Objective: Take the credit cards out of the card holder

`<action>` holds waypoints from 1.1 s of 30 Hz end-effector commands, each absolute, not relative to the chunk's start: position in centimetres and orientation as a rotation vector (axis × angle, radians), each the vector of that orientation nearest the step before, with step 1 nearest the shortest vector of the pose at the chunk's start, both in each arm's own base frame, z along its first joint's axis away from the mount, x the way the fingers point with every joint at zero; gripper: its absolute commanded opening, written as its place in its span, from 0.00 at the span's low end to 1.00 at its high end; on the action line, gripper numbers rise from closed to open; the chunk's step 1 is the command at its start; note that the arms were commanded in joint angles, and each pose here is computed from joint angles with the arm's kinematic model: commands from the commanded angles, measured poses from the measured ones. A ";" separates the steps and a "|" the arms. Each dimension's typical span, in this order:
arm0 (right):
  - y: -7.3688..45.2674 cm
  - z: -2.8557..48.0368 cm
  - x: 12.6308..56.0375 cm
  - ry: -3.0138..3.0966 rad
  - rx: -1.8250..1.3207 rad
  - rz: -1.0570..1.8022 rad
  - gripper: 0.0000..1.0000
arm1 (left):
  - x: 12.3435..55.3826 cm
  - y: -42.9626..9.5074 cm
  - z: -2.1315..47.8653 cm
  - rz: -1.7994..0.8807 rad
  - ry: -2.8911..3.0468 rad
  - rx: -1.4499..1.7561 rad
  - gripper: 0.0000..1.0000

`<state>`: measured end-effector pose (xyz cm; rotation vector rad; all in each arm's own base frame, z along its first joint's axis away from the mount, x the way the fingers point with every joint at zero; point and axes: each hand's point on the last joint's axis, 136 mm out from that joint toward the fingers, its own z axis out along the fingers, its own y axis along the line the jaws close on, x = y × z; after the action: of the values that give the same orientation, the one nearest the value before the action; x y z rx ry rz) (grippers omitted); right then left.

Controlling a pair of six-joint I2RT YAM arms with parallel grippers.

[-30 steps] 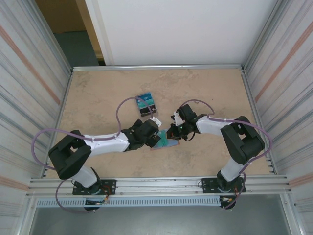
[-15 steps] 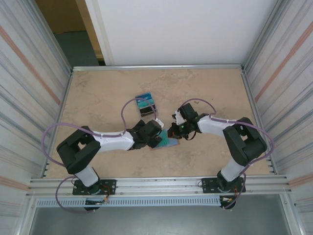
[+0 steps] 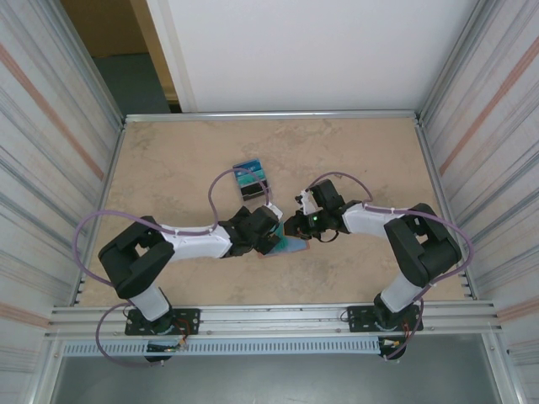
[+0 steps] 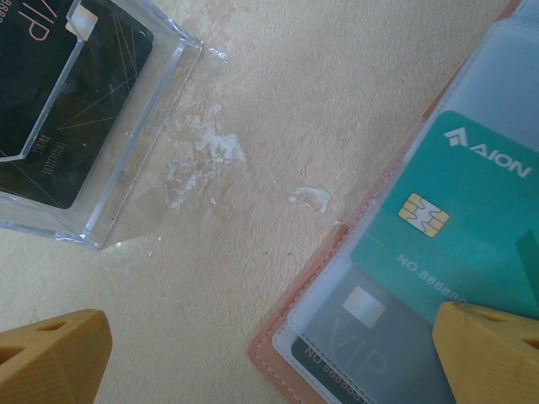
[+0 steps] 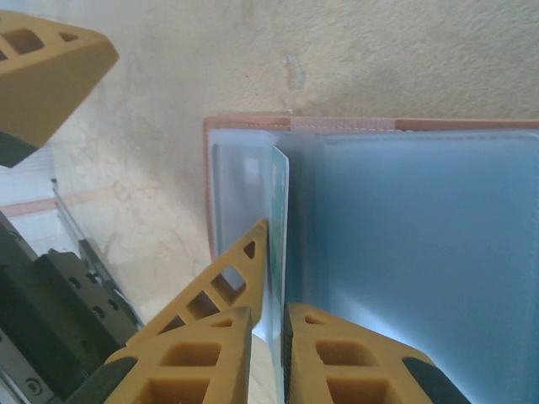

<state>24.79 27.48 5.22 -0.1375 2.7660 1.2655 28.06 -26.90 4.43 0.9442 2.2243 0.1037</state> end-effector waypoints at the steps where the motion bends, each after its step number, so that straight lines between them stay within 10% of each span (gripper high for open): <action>1: 28.3 5.3 24.8 2.748 -0.129 1.342 0.18 | 27.4 -26.9 3.8 0.082 2.253 0.947 0.99; 11: 27.5 4.8 25.0 2.782 -0.144 1.194 0.00 | 27.4 -26.8 4.8 0.074 2.241 0.932 0.99; 33: 25.7 12.2 24.8 2.579 -0.476 0.897 0.00 | 27.0 -24.7 15.3 -0.066 2.056 0.781 0.99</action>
<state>25.00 25.01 9.41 -0.3258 2.6838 0.9147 27.31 -25.60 13.83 0.7911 2.0787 -0.0445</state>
